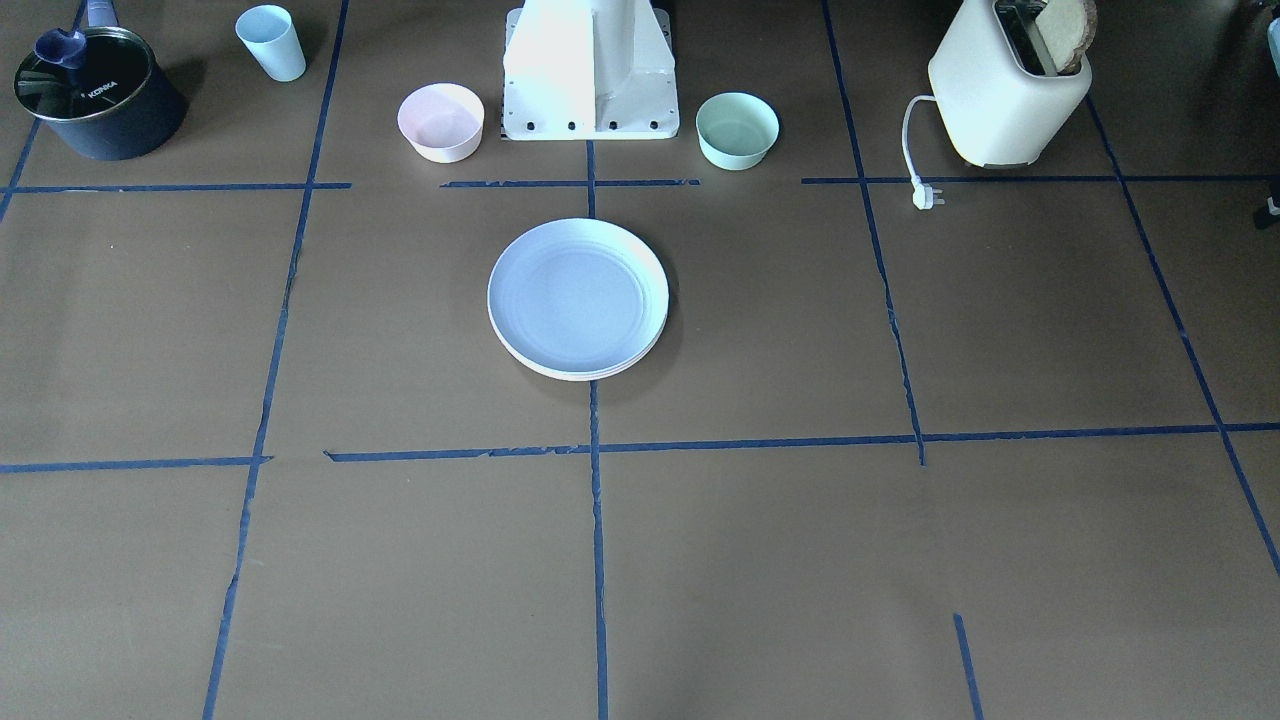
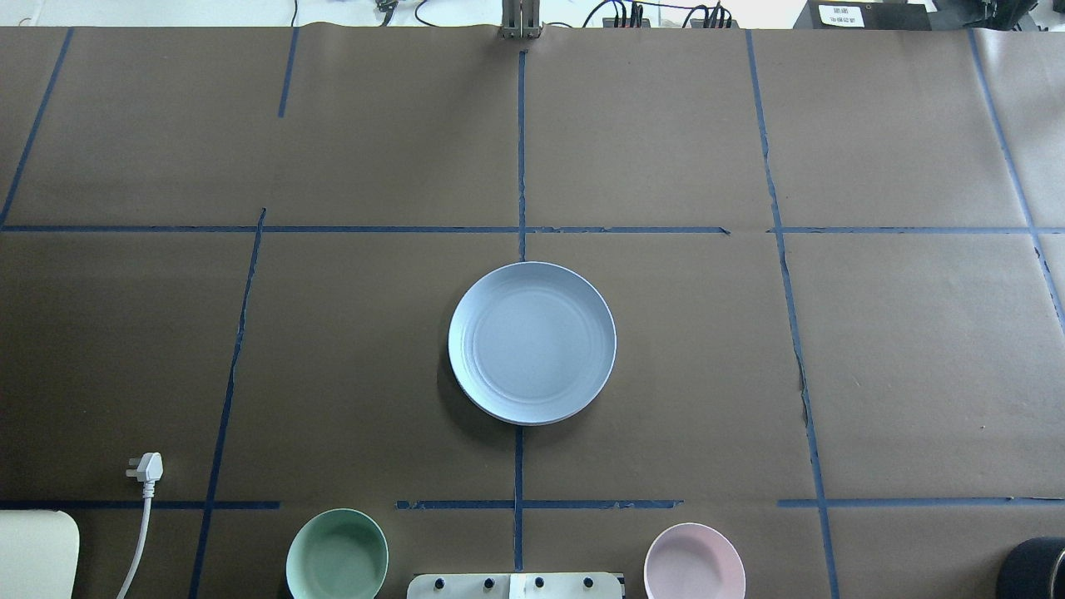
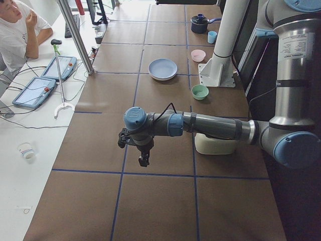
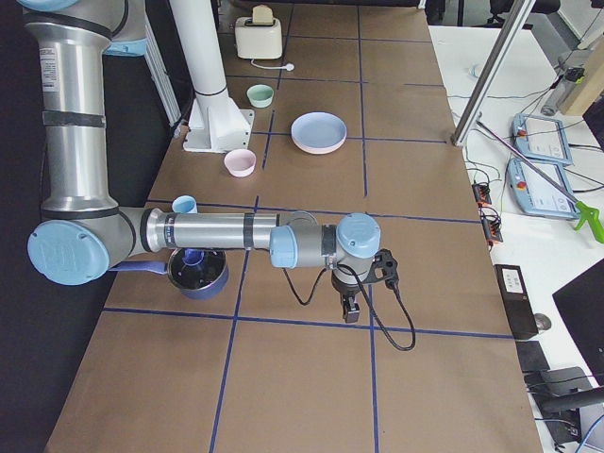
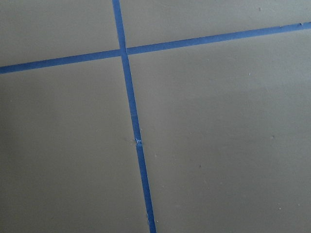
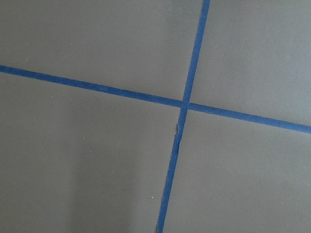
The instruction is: Stack three plates with pink and blue
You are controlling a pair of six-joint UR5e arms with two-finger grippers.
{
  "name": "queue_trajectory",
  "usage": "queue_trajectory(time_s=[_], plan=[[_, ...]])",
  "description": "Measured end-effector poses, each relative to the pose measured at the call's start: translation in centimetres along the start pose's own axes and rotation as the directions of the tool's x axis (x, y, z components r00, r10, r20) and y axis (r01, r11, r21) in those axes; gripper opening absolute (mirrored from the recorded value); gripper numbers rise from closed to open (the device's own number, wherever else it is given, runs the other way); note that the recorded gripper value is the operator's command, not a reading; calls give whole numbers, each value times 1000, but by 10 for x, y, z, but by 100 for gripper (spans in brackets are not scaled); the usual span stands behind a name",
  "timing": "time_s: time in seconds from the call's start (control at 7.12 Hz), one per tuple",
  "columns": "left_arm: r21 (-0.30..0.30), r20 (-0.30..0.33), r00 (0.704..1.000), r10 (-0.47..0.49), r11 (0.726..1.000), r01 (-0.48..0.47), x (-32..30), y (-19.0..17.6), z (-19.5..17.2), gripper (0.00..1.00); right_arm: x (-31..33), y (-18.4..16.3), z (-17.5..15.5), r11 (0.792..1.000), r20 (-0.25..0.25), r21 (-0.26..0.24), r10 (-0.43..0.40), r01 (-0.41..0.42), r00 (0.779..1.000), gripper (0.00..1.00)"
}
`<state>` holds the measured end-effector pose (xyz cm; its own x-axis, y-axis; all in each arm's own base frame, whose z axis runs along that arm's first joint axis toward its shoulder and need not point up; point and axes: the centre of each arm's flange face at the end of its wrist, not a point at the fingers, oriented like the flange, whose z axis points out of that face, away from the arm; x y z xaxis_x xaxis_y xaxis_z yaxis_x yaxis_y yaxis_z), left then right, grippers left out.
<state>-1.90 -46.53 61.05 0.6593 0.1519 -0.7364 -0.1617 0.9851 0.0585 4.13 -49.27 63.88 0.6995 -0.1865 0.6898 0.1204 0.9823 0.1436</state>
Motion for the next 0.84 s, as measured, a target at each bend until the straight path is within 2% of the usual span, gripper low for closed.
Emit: queue_trajectory(time_s=[0.84], plan=[[-11,1,1000,-20,1000,20,-7,-1,5,100,-3,0,-3,1000,1,13,-11,11,1000,100]])
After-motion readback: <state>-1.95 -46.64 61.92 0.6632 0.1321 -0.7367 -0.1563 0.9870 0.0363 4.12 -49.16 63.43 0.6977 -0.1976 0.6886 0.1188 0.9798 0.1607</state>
